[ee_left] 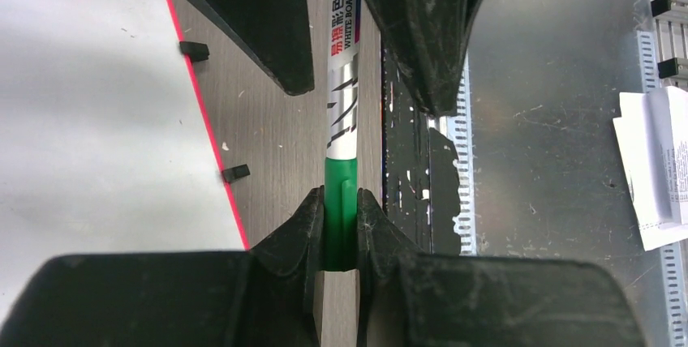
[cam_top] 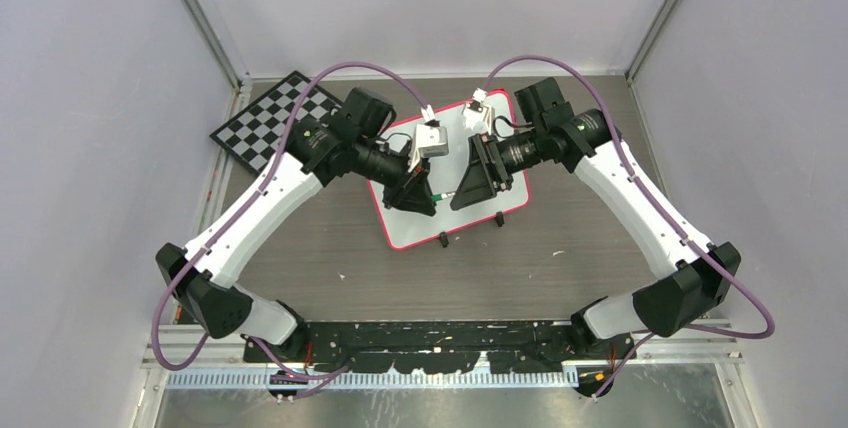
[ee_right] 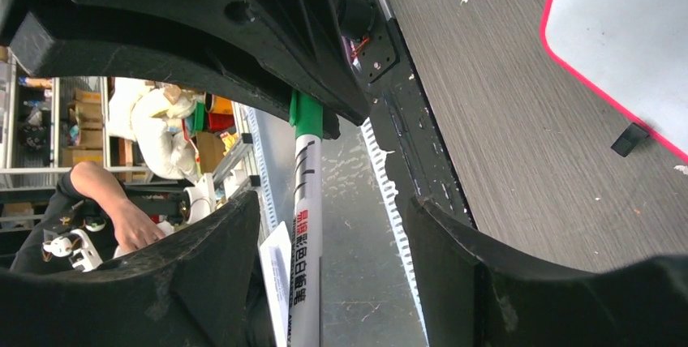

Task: Write a sentence on the whiteboard
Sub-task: Open the pen cap from the whiteboard marker.

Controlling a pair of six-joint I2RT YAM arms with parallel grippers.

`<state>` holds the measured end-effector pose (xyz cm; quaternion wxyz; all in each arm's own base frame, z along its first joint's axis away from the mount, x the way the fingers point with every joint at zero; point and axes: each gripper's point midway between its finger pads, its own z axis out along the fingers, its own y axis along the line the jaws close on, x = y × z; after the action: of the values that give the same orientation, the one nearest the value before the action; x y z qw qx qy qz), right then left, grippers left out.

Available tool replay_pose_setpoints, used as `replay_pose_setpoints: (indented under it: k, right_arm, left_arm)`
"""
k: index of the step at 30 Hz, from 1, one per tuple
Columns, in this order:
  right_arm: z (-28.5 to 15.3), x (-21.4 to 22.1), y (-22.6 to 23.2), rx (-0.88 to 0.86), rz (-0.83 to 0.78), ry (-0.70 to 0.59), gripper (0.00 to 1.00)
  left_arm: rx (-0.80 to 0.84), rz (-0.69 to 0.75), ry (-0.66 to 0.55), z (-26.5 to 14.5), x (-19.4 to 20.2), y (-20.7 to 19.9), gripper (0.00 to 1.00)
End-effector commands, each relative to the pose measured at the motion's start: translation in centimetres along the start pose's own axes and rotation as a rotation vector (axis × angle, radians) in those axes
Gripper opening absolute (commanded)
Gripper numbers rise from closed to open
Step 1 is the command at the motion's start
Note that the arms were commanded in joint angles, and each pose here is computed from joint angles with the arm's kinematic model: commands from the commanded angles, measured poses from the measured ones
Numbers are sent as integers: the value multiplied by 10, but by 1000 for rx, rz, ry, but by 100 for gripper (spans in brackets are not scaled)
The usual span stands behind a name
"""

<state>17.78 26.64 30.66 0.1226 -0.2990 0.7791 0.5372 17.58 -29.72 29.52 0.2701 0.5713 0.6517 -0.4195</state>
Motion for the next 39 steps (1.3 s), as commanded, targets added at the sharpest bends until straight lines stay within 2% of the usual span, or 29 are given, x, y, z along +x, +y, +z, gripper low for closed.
replay_pose_setpoints:
  k: [1, 4, 10, 24, 39]
  right_arm:
    - [-4, -10, 19, -43, -28, -16, 68]
    - [-5, -12, 22, -48, -31, -24, 63]
    - [-7, -10, 26, -52, -36, -31, 61]
    - [-11, -3, 35, -91, -42, -22, 66]
    - [-3, -3, 32, -80, -35, -13, 50]
  left_arm:
    - [24, 27, 0, -4, -3, -7, 0]
    - [15, 15, 7, -3, 0, -4, 0]
    - [-5, -9, 31, -2, 9, -1, 0]
    - [-16, -24, 40, -6, 17, 0, 0]
    - [16, -38, 26, 1, 5, 2, 0]
